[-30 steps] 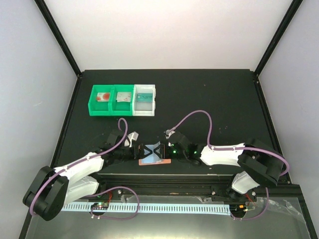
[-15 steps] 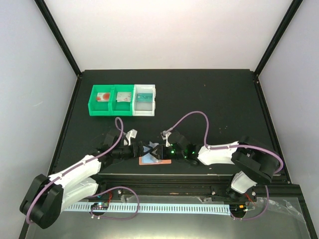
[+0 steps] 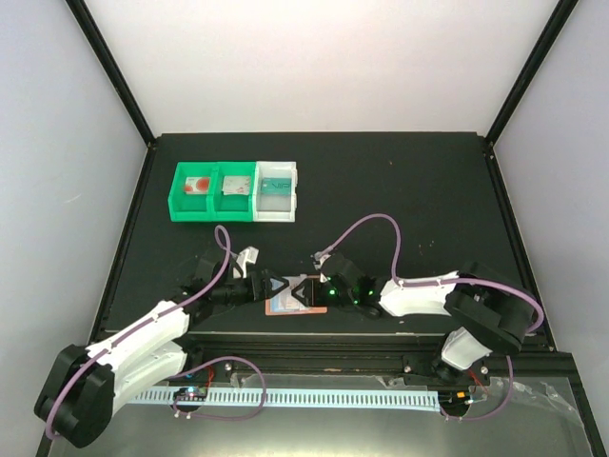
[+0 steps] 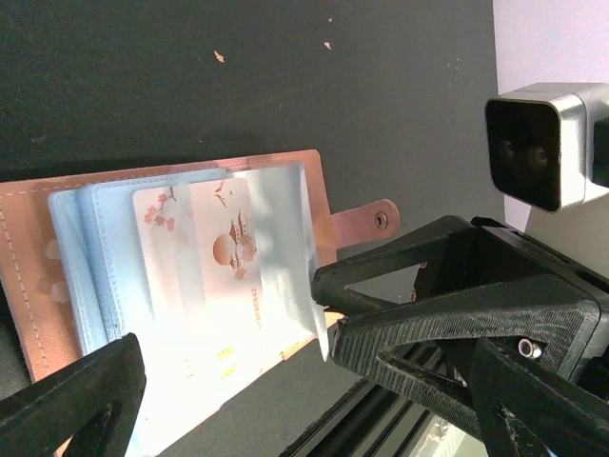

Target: Take the credit cards out of the card holder

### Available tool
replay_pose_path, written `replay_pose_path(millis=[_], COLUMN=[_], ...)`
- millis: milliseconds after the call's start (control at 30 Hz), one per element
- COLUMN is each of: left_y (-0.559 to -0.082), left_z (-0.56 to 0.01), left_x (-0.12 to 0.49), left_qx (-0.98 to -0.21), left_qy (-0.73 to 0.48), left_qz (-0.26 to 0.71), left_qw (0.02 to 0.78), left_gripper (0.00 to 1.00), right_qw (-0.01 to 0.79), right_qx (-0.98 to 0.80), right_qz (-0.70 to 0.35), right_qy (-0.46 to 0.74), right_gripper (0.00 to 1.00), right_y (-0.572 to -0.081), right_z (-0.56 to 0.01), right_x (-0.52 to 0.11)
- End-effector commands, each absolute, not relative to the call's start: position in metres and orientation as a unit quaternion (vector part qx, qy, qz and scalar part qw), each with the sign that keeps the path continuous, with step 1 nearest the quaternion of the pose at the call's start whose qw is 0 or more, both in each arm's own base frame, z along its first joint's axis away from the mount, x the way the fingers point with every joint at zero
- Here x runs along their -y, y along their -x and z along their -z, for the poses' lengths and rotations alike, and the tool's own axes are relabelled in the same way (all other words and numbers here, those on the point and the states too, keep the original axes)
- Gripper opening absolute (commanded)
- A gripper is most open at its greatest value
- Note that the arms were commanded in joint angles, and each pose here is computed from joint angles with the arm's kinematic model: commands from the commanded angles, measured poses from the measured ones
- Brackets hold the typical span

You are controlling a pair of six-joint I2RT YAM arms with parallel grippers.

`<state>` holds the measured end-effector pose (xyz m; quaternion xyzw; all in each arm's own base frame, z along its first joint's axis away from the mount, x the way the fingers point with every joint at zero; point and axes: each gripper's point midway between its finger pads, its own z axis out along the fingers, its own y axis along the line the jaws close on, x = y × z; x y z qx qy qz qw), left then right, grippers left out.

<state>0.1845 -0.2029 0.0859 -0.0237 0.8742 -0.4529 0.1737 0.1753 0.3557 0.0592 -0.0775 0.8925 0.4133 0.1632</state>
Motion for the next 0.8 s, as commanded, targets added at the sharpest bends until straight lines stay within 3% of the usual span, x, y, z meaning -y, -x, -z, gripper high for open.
replay_pose_path(millis=[0, 233, 367, 533, 767], left_y=[-0.185, -0.188, -0.189, -0.190, -0.186], left_z=[-0.086, -0.084, -0.081, -0.073, -0.059], left_x=[0.200, 0.199, 0.200, 0.203, 0.204], left_qx=[-0.879, -0.884, -0.885, -0.885, -0.890], left_qy=[0.012, 0.004, -0.001, -0.006, -0.011], left_qz=[0.439, 0.427, 0.425, 0.429, 0.425], left_qw=[0.186, 0.190, 0.191, 0.182, 0.165], left_gripper=[0.93, 0.78, 0.61, 0.29, 0.07], right_qw=[0.187, 0.246, 0.245, 0.221, 0.198], right_qx=[-0.904, -0.893, -0.888, -0.888, -0.902], right_qz=[-0.379, -0.372, -0.383, -0.397, -0.376], right_qy=[0.071, 0.062, 0.065, 0.069, 0.071], right_gripper=[0.38, 0.30, 0.24, 0.22, 0.22], right_y=[-0.182, -0.192, -0.192, -0.191, -0.195], right_z=[-0.059, -0.092, -0.098, -0.088, -0.059], right_x=[-0.340, -0.324, -0.330, -0.346, -0.356])
